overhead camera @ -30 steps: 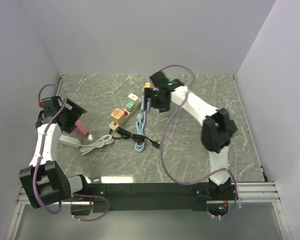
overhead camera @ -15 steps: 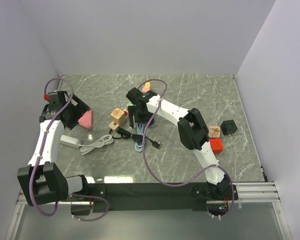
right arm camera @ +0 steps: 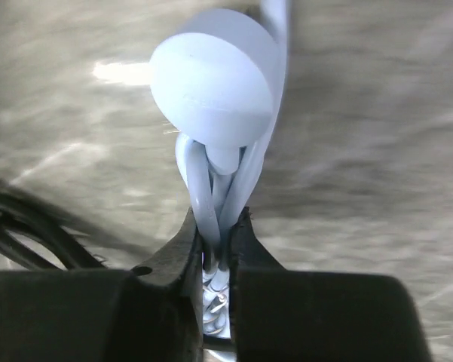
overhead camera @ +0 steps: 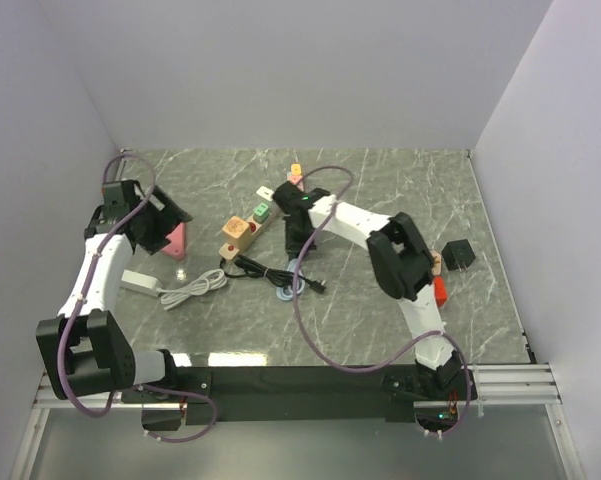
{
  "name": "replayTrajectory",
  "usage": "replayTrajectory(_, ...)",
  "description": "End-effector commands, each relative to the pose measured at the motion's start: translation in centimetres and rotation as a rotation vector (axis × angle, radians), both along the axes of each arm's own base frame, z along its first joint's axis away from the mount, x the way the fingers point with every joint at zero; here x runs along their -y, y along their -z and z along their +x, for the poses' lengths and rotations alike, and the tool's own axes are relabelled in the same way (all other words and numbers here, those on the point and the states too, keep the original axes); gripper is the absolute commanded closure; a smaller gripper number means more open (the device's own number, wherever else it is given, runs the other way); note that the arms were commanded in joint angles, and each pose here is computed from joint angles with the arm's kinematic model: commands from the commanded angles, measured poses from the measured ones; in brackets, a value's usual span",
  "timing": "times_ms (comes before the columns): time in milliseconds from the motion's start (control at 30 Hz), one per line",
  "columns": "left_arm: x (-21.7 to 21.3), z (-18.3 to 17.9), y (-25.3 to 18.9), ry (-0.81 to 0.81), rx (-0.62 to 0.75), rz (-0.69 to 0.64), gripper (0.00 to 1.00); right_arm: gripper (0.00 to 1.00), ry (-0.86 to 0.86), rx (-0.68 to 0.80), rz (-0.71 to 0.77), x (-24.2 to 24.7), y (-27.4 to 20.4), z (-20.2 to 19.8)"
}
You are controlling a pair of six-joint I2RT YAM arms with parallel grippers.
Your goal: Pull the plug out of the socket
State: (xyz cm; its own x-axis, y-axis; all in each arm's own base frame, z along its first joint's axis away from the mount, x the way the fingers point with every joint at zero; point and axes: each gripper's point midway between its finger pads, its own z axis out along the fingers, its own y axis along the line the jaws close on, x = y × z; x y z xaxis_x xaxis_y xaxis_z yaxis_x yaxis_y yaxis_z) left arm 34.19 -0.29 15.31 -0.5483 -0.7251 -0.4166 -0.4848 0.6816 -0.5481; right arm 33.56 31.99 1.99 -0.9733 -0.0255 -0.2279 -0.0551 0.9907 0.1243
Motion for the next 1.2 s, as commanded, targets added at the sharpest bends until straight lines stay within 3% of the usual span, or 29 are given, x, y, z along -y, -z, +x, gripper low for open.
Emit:
replayTrajectory(0,4.4,1.8,-4.3,0.205,0.141,-0.015,0.12,1.00,0.174,0.015,-0.057,7.5,0.1,1.9)
replayTrajectory(67,7.4,1.6,-4.9,0.300,0.164,-0.047,0.12,1.00,0.217,0.021,-0.068,10.3,0.0,2.4)
replayTrajectory(200,12.5,1.6,-5.6,0.416,0.186,-0.099,0.13,1.00,0.213,-0.018,-0.084,13.3,0.8,-1.0)
replayTrajectory(500,22.2,1.3,-2.2,0.622,0.110,-0.130,0.14,1.00,-0.001,-0.184,0.062,8.4,2.7,-12.9)
replayTrajectory(733,27.9,-0.1,2.3,0.744,0.014,-0.155,0.25,1.00,-0.018,-0.227,0.089,8.7,3.3,-15.7)
replayTrajectory(833,29.0,0.3,3.5,0.741,-0.002,-0.133,0.27,1.00,-0.056,-0.252,0.153,7.6,3.0,-16.1)
replayTrajectory(867,29.1,0.6,4.1,0.735,-0.010,-0.123,0.27,1.00,-0.087,-0.265,0.240,6.2,2.0,-16.4)
replayTrajectory(967,28.6,1.9,4.0,0.683,-0.009,-0.077,0.26,0.61,-0.105,-0.215,0.288,5.2,-0.2,-15.5)
replayTrajectory(1000,28.4,2.2,3.7,0.667,-0.004,-0.065,0.25,0.39,-0.101,-0.179,0.282,5.2,-0.8,-14.7)
replayTrajectory(1100,27.4,2.6,2.4,0.599,0.032,-0.037,0.23,0.19,-0.079,-0.064,0.257,5.4,-3.9,-12.2)
replayTrajectory(1167,26.8,2.6,1.5,0.563,0.055,-0.030,0.18,0.16,-0.037,-0.006,0.223,6.0,-5.9,-10.4)
